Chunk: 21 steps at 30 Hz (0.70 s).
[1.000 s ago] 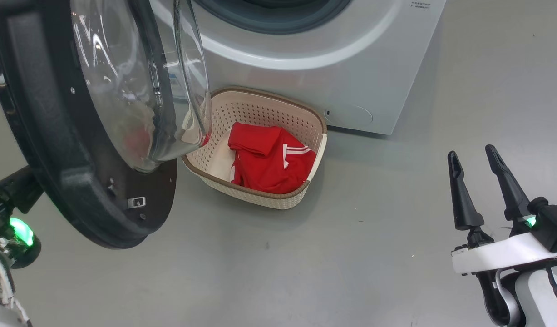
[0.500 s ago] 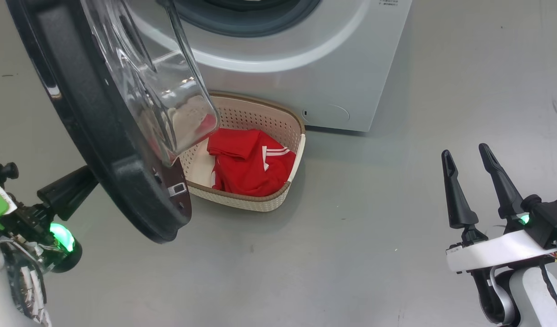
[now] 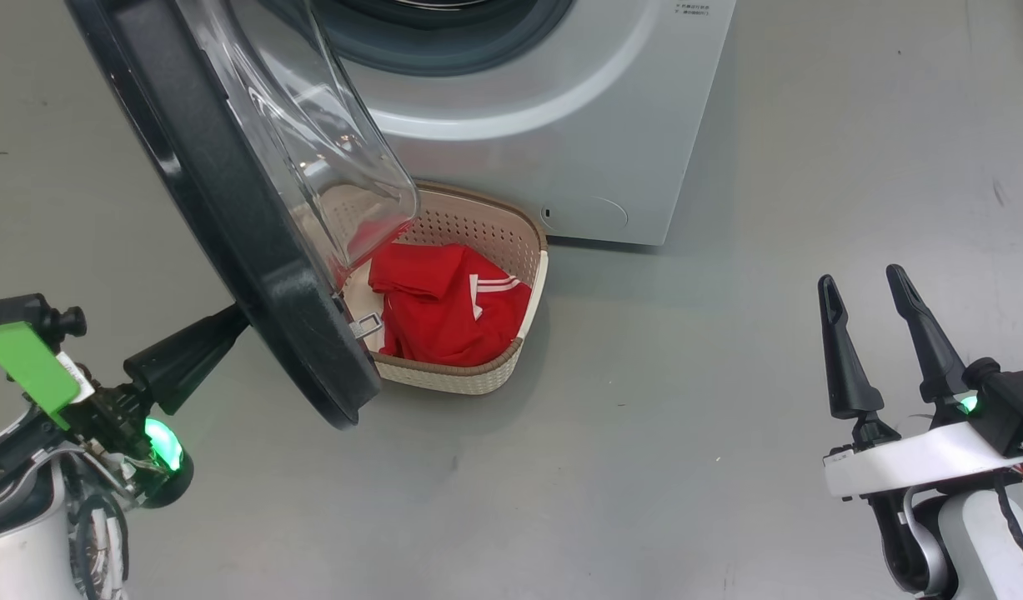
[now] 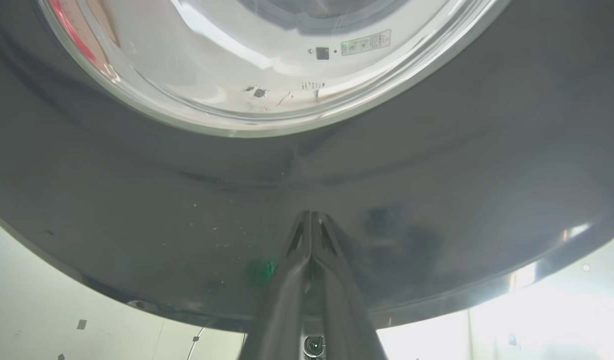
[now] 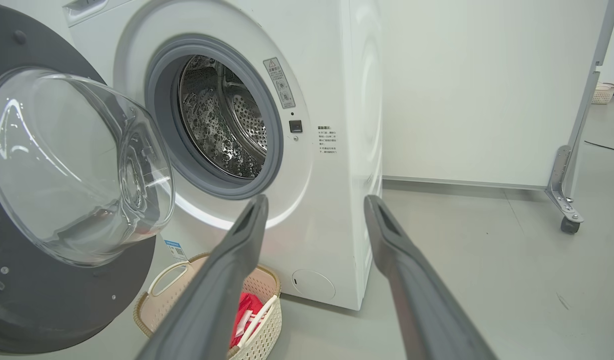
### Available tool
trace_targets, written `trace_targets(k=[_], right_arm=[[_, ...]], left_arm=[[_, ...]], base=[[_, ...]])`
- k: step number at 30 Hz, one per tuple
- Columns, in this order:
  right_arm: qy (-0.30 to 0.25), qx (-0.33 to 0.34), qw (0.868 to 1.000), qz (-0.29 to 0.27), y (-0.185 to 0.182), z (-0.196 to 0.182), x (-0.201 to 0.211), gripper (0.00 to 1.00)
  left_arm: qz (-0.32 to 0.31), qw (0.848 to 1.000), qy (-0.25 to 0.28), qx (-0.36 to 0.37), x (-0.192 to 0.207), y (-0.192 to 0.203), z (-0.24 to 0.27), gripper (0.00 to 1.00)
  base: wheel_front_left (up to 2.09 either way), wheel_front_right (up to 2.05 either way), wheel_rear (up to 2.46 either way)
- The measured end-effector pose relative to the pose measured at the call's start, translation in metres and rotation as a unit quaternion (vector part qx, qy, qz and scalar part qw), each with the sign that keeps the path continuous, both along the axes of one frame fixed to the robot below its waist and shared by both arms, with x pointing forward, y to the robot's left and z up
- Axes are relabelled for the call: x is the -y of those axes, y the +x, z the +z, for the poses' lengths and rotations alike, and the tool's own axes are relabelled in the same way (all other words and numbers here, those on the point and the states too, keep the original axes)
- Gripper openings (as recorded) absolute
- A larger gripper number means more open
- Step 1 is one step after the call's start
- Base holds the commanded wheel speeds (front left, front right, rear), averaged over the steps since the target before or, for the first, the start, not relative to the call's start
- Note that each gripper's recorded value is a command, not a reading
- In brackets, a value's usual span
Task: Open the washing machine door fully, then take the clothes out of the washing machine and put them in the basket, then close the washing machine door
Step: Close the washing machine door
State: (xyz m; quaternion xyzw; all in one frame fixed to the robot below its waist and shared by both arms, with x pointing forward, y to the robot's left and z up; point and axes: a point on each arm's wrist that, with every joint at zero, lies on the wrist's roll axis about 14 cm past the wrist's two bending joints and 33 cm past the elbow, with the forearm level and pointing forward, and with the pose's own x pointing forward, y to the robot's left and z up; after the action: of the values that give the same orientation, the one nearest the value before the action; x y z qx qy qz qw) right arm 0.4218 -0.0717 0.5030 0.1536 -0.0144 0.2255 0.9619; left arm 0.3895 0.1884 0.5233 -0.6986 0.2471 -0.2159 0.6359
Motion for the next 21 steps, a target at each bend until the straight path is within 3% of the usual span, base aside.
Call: trace_targets(k=[11, 16, 21], right_arm=[[0.002, 0.006, 1.000, 0.001, -0.003, 0.006, -0.003, 1.00], [0.002, 0.008, 1.000, 0.002, -0.007, 0.009, -0.005, 1.00], [0.003, 0.010, 1.000, 0.004, -0.010, 0.011, -0.008, 1.00]], left_arm=[[0.066, 0.997, 0.045, 0.023, -0.011, -0.007, 0.003, 0.00], [0.113, 0.984, 0.129, 0.054, -0.026, -0.012, 0.006, 0.00], [0.163, 0.959, 0.227, 0.047, -0.046, -0.021, -0.002, 0.00]], base=[[0.00, 0.00, 0.00], [0.00, 0.00, 0.00], [0.00, 0.00, 0.00]])
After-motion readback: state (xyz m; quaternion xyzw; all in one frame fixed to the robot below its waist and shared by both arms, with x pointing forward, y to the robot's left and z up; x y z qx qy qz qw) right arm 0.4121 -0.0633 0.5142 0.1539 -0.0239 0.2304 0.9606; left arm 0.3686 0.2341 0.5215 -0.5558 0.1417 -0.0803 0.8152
